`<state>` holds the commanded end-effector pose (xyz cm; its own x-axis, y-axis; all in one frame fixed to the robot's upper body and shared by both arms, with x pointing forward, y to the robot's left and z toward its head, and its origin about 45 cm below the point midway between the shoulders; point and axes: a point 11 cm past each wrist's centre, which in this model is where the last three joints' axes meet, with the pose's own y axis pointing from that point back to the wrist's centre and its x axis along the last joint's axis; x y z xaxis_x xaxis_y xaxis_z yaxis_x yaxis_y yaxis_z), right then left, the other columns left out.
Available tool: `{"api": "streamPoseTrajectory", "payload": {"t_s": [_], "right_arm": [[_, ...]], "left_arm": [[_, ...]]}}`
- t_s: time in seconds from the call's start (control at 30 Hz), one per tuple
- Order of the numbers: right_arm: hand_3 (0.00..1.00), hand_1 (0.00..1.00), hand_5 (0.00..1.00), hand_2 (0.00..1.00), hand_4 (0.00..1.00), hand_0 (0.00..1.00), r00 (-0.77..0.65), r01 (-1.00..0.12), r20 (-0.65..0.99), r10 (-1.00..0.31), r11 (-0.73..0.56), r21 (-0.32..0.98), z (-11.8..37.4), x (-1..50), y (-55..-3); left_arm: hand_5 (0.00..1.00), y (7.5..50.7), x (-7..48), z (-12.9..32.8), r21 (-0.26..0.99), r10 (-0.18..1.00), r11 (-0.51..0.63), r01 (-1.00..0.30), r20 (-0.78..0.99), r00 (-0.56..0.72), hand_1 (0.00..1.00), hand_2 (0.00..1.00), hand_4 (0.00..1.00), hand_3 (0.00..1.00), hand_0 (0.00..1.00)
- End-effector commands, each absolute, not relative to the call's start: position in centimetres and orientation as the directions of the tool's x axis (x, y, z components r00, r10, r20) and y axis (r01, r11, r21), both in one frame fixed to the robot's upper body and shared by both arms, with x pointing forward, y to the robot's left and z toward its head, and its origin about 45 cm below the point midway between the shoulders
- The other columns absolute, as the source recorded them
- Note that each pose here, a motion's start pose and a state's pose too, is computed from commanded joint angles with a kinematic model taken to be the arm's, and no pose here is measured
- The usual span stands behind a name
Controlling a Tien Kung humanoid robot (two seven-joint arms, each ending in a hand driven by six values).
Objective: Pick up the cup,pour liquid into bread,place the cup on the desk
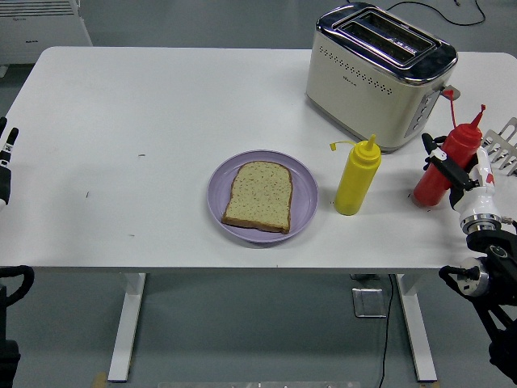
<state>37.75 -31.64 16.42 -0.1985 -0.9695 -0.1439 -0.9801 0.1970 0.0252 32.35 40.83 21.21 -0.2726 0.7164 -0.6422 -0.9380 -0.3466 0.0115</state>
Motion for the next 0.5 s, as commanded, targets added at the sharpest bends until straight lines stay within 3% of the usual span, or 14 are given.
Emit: {"api": "streamPoseTrajectory", "payload": {"t_s": [0.07, 0.23, 0.27, 0.5], "right_arm": [[0.300, 0.055, 0.167, 0.207, 0.815, 0.003, -0.203, -0.979, -0.151, -0.968, 0.202, 0.020, 16.6, 37.8, -31.7], [0.300, 0.055, 0.167, 0.207, 0.815, 0.003, -0.199, -0.980, -0.166, -0.966, 0.201, 0.008, 17.0, 37.8, -31.7], [0.300, 0.007, 0.163, 0.185, 0.811, 0.002, -0.198, -0.980, -0.170, -0.965, 0.200, 0.004, 17.2, 37.9, -31.7], [0.303, 0.004, 0.147, 0.185, 0.802, 0.002, -0.187, -0.980, -0.192, -0.963, 0.197, -0.032, 18.8, 38.0, -31.8]], "left_arm": [[0.998, 40.8, 32.3, 21.2, 0.012, 0.716, -0.347, -0.938, -0.642, -0.273, 0.848, 0.865, 0.672, 0.750, 0.834], [0.998, 40.8, 32.3, 21.1, 0.013, 0.716, -0.347, -0.938, -0.643, -0.274, 0.848, 0.865, 0.672, 0.750, 0.834], [0.998, 40.8, 32.3, 21.1, 0.014, 0.716, -0.347, -0.938, -0.643, -0.274, 0.848, 0.865, 0.671, 0.751, 0.834], [0.998, 40.7, 32.3, 21.1, 0.015, 0.716, -0.344, -0.939, -0.642, -0.273, 0.849, 0.866, 0.671, 0.751, 0.834]]}}
